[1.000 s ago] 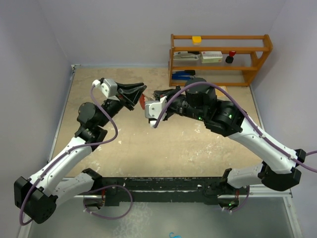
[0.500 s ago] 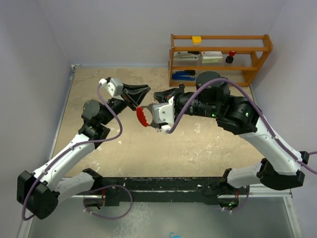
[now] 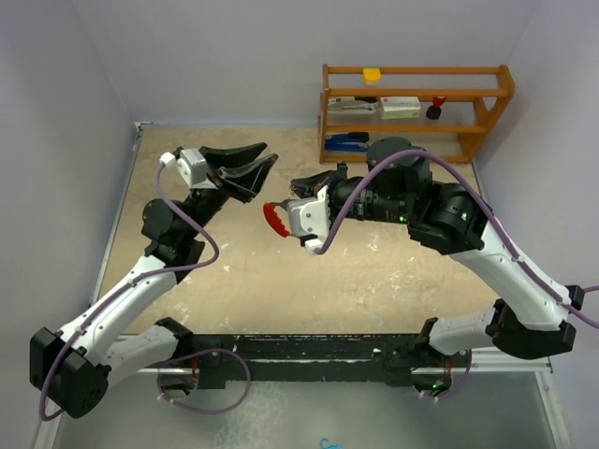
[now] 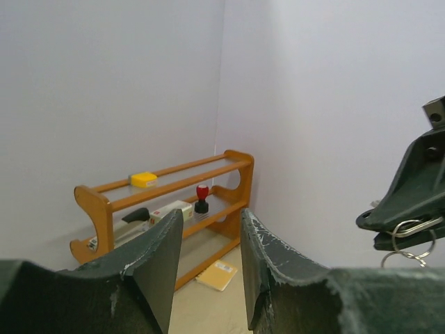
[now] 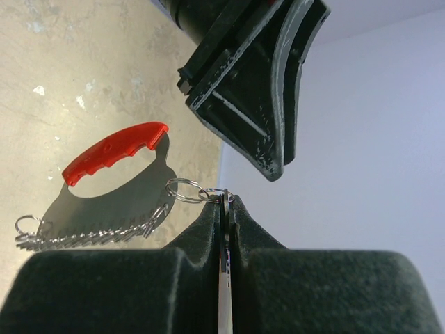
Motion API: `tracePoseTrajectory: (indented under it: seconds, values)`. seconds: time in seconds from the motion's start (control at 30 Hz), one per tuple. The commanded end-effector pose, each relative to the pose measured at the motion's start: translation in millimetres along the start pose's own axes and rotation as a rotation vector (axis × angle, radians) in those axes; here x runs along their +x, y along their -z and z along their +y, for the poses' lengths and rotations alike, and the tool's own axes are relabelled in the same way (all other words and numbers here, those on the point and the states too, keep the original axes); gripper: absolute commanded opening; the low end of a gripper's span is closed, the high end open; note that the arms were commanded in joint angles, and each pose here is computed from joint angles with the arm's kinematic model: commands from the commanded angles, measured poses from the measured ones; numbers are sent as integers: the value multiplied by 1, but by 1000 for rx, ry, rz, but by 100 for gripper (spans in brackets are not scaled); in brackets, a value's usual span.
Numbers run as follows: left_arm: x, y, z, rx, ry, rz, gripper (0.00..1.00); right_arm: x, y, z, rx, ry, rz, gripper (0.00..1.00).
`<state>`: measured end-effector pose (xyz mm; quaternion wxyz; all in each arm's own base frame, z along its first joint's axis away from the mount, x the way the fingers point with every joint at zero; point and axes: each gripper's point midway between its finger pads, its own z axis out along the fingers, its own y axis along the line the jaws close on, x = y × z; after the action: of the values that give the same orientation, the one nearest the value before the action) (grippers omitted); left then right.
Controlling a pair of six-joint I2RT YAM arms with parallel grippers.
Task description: Remove the keys from the keyring
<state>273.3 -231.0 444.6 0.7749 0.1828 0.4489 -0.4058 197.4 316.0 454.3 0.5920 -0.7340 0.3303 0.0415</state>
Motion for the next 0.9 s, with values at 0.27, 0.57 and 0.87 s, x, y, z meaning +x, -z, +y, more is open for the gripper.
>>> tracePoseTrajectory:
  seconds: [0.27,0.57,0.87]
  values:
    - [-34,5,-51,245,-21,-27,36,-11,19,-18,96,14,-41,3]
    - [-24,11,-72,384,-36,20,36,-11,23,-19,110,13,-43,4]
    - [-15,12,-86,497,-10,34,35,-11,23,-21,120,13,-41,4]
